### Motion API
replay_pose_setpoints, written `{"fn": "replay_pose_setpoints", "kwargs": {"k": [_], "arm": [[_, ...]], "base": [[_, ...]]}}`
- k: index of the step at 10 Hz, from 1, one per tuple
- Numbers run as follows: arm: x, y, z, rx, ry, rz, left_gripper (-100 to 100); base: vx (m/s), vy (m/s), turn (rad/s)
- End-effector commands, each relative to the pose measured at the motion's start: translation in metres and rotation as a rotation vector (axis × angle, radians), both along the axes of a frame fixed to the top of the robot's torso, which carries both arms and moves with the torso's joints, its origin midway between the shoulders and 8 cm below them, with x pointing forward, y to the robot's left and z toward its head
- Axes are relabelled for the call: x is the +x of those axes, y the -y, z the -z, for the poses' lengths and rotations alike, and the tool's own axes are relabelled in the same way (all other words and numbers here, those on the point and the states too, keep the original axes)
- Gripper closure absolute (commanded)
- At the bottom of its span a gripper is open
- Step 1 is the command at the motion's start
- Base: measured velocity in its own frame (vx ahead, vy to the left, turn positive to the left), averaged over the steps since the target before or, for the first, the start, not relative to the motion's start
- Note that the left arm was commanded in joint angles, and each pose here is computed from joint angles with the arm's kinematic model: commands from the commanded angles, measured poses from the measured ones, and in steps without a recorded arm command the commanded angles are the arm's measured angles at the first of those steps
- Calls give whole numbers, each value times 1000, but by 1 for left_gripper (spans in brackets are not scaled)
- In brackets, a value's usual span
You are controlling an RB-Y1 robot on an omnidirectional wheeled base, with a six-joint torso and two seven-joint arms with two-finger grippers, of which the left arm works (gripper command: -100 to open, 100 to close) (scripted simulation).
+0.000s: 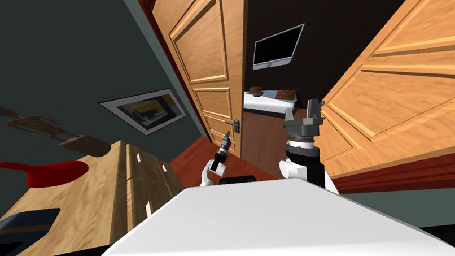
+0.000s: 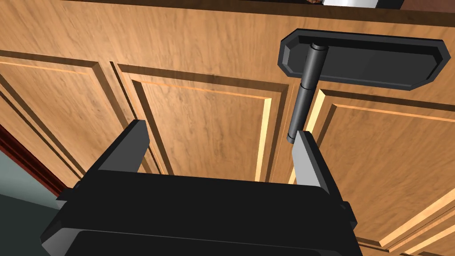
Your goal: Push the door open
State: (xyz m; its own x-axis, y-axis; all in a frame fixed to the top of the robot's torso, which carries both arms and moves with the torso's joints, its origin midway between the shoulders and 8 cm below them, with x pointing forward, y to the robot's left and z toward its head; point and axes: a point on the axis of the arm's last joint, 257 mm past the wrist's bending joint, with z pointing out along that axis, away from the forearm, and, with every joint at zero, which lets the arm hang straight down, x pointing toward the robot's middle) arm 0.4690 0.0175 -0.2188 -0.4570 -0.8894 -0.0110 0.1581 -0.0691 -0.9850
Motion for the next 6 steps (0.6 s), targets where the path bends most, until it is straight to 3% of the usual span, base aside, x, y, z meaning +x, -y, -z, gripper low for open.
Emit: {"fn": "replay_pose_setpoints", "kwargs": {"k": [1, 2, 6], "arm": [[-2, 9, 13, 10, -26, 25, -100], [-3, 18, 22, 19, -45, 44, -100], [-4, 22, 26, 23, -54, 54, -100]], "base": [[132, 119, 41], [65, 46, 214], [11, -1, -4]]}}
